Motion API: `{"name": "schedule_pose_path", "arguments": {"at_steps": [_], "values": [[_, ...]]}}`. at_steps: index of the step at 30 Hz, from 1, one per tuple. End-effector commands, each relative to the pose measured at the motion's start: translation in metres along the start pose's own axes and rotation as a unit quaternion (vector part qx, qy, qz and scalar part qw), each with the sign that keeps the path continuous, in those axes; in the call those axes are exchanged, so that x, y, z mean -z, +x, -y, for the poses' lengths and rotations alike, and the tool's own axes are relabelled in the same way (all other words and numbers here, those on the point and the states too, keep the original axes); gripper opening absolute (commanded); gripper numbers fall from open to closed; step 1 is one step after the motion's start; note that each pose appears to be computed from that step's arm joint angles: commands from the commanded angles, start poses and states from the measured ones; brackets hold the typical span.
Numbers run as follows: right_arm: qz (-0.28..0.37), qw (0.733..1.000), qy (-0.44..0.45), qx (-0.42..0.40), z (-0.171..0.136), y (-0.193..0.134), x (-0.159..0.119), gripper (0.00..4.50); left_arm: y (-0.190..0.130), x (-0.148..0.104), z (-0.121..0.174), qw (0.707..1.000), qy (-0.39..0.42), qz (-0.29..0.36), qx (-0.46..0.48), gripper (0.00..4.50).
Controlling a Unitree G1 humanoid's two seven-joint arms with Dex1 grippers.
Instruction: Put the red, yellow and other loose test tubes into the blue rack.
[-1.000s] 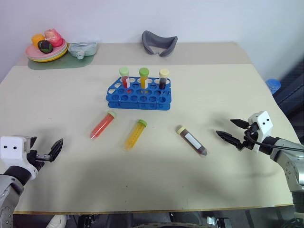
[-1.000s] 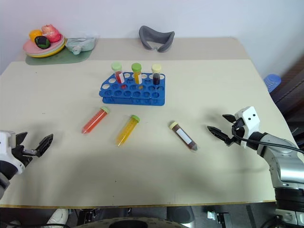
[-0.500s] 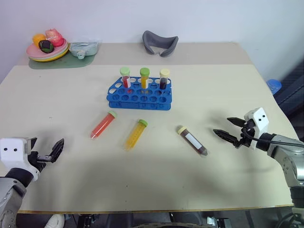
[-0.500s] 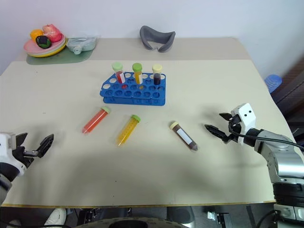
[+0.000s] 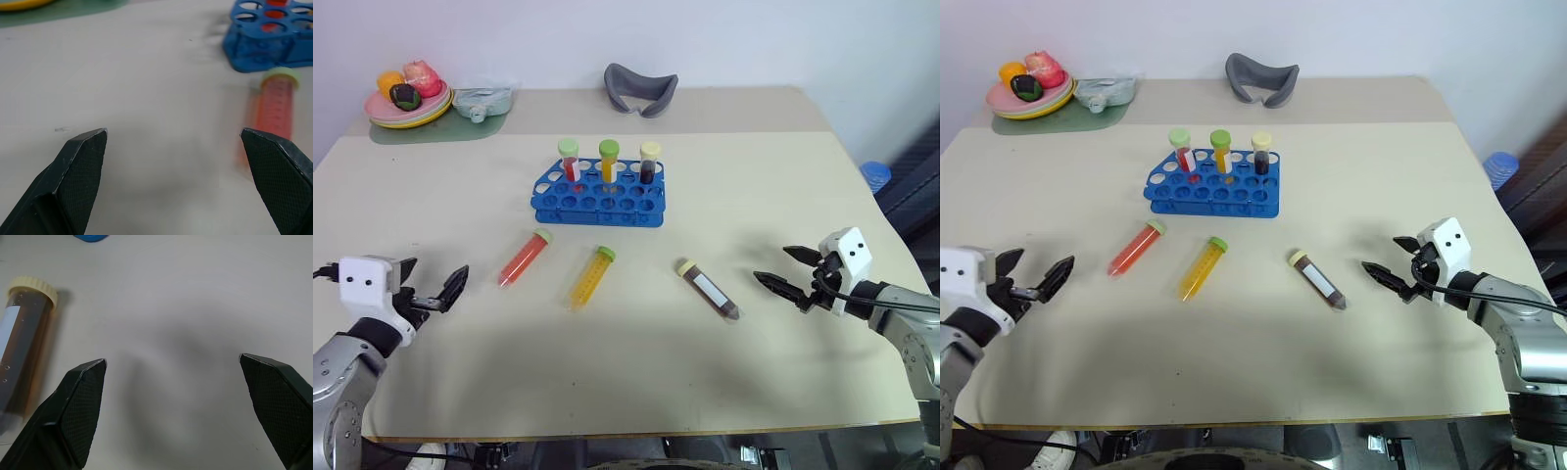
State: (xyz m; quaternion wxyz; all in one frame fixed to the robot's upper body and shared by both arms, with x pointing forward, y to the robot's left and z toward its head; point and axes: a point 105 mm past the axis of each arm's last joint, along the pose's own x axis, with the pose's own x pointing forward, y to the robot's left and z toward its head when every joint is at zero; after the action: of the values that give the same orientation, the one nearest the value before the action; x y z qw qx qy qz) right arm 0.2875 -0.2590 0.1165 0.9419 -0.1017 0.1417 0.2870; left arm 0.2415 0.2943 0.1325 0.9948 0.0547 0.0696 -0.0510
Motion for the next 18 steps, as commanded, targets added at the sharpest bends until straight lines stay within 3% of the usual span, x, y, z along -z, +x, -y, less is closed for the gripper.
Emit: {"name": "schedule_pose_path", "arguments": {"at_steps": [1,5,7,13,18], "values": [[0.024,1.000,-0.013,0.006,0.002,-0.008,-0.017,4.43,0.002,-0.007,0.008,1.000,0.014,0.009,0.022,4.45],[0.028,0.999,-0.012,-0.012,-0.007,-0.006,-0.033,4.43,0.003,-0.008,0.036,0.994,0.046,-0.002,0.097,4.45],[0.008,0.999,-0.011,-0.052,-0.029,-0.001,-0.044,4.43,-0.001,-0.008,0.068,0.981,0.076,-0.008,0.181,4.45],[-0.062,0.988,-0.039,-0.134,-0.092,0.003,-0.053,4.43,-0.012,-0.007,0.119,0.945,0.100,0.001,0.310,4.45],[-0.114,0.986,-0.026,-0.121,-0.118,0.021,-0.053,4.43,-0.015,-0.004,0.144,0.925,0.102,0.018,0.365,4.45]]}}
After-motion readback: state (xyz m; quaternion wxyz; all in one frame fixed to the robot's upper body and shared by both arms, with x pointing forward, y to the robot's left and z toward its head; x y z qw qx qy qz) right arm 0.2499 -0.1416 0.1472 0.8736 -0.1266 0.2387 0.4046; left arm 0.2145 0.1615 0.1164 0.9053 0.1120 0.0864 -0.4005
